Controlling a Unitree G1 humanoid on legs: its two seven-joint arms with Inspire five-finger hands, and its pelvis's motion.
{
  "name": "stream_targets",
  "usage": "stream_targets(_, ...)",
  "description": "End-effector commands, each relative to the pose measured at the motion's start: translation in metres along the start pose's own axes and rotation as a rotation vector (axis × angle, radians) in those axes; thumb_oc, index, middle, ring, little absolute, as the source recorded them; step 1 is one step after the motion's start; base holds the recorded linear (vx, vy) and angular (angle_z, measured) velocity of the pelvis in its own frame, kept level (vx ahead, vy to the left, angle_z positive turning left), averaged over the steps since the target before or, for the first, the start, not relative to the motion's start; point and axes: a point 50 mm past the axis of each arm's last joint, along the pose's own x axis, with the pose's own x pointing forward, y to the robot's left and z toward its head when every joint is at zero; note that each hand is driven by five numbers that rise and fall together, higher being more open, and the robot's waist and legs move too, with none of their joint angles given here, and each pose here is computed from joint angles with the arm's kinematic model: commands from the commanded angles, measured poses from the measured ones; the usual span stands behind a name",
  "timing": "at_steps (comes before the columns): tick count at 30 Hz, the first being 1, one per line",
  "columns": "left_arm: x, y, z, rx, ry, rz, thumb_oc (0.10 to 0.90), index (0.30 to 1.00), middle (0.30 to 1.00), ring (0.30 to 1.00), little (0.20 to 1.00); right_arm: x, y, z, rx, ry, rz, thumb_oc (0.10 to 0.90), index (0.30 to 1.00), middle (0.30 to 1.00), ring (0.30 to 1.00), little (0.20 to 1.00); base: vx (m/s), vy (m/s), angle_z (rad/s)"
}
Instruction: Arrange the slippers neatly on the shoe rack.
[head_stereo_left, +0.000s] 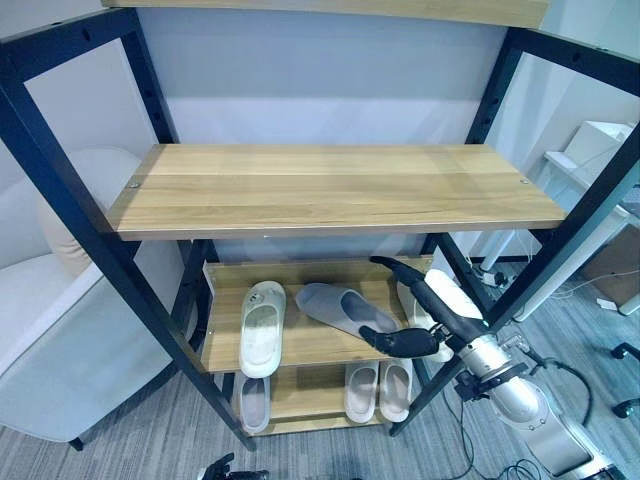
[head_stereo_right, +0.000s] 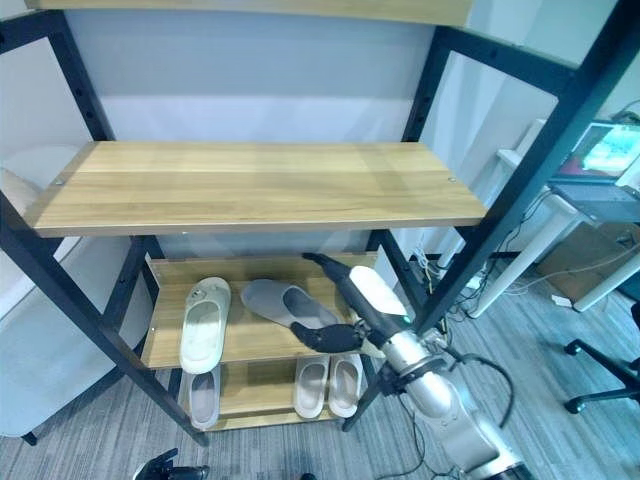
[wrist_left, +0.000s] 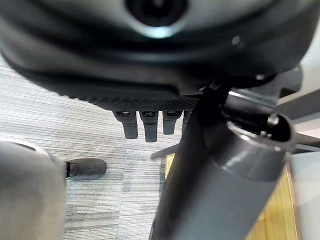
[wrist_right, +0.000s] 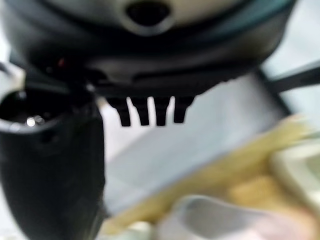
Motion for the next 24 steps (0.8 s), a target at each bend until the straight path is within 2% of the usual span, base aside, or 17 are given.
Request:
stream_targets(1, 0.004, -0.005, 0.024, 0.100, -0.083, -0.029, 0.800, 0.900, 0.900, 0.900, 0.900, 0.027, -0.034, 0.030, -0.022, -0.173, -0.206, 0.800, 0.900, 0.900, 0.900, 0.900, 0.00, 0.000, 0.00)
stream_targets(6, 0.004, -0.002, 0.025, 0.138, -0.100, -0.033, 0.800, 0.900, 0.900, 0.900, 0.900, 0.040, -0.034, 0.014, -0.112, -0.109, -0.210, 0.800, 0.900, 0.900, 0.900, 0.900, 0.05, -0.021, 0.06)
stream_targets(11, 0.004, -0.001, 0.026, 0.201, -0.111, -0.035, 0.800, 0.900, 0.900, 0.900, 0.900, 0.053, -0.041, 0.009, -0.058, -0.070, -0.303, 0.800, 0.900, 0.900, 0.900, 0.900, 0.02, -0.015, 0.12)
stream_targets(16, 0.003, 0.001, 0.022, 0.274, -0.115, -0.041, 0.800, 0.900, 0.900, 0.900, 0.900, 0.062, -0.059, 0.002, -0.084, -0.030, -0.409, 0.800, 0.900, 0.900, 0.900, 0.900, 0.01, -0.004, 0.04)
stream_targets(22, 0.003, 0.001, 0.021, 0.315, -0.116, -0.047, 0.800, 0.900, 0.900, 0.900, 0.900, 0.067, -0.066, -0.015, -0.023, 0.049, -0.442, 0.800, 0.900, 0.900, 0.900, 0.900, 0.01, -0.003, 0.06)
stream_targets(23, 0.003, 0.002, 0.019, 0.330, -0.114, -0.051, 0.800, 0.900, 0.900, 0.900, 0.900, 0.073, -0.061, -0.023, 0.065, 0.093, -0.444, 0.800, 0.900, 0.900, 0.900, 0.900, 0.00, 0.000, 0.00)
stream_targets(24, 0.003, 0.002, 0.020, 0.329, -0.115, -0.051, 0.800, 0.900, 0.900, 0.900, 0.900, 0.073, -0.061, -0.023, 0.065, 0.091, -0.444, 0.800, 0.900, 0.900, 0.900, 0.900, 0.00, 0.000, 0.00)
